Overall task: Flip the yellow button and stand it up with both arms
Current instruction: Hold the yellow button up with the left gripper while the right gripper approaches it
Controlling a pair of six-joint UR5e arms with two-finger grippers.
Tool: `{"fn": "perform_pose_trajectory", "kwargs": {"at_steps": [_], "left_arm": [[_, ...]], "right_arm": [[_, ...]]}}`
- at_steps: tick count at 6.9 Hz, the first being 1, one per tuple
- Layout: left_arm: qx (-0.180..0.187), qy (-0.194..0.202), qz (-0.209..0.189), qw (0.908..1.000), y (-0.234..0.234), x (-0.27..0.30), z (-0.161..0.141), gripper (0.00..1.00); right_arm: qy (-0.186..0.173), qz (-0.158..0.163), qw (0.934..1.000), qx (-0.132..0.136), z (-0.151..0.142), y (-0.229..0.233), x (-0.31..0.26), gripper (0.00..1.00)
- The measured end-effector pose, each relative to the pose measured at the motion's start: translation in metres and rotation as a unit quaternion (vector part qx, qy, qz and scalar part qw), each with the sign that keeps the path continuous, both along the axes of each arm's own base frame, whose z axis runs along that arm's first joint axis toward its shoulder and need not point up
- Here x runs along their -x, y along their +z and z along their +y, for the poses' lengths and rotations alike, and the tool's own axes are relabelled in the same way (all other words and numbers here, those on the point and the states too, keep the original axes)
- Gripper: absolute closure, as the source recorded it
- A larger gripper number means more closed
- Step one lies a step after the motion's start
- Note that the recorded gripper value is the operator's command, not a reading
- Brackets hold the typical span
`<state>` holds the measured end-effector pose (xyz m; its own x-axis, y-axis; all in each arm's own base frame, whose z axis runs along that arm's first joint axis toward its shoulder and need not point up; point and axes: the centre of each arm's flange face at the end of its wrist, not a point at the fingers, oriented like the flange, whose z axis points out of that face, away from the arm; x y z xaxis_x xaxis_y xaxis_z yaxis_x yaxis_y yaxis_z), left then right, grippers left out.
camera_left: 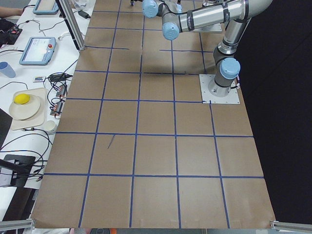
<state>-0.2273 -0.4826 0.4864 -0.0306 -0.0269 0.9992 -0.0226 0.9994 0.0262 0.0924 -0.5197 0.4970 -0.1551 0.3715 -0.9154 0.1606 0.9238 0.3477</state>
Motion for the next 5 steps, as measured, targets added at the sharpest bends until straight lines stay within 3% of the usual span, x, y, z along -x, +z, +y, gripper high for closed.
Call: {"fn": "perform_pose_trajectory", "kwargs": {"at_steps": [2, 5], "left_arm": [[0.002, 0.000, 0.000, 1.0000, 0.000, 0.000, 0.000, 0.98], [0.005, 0.000, 0.003, 1.0000, 0.004, 0.000, 0.003, 0.98]], "right_arm": [[-0.021, -0.025, 0.9993, 0.020, -0.001, 0.002, -0.001, 0.01], [-0.017, -0.045, 0.9985, -0.028, 0.013, -0.020, -0.019, 0.01]]}}
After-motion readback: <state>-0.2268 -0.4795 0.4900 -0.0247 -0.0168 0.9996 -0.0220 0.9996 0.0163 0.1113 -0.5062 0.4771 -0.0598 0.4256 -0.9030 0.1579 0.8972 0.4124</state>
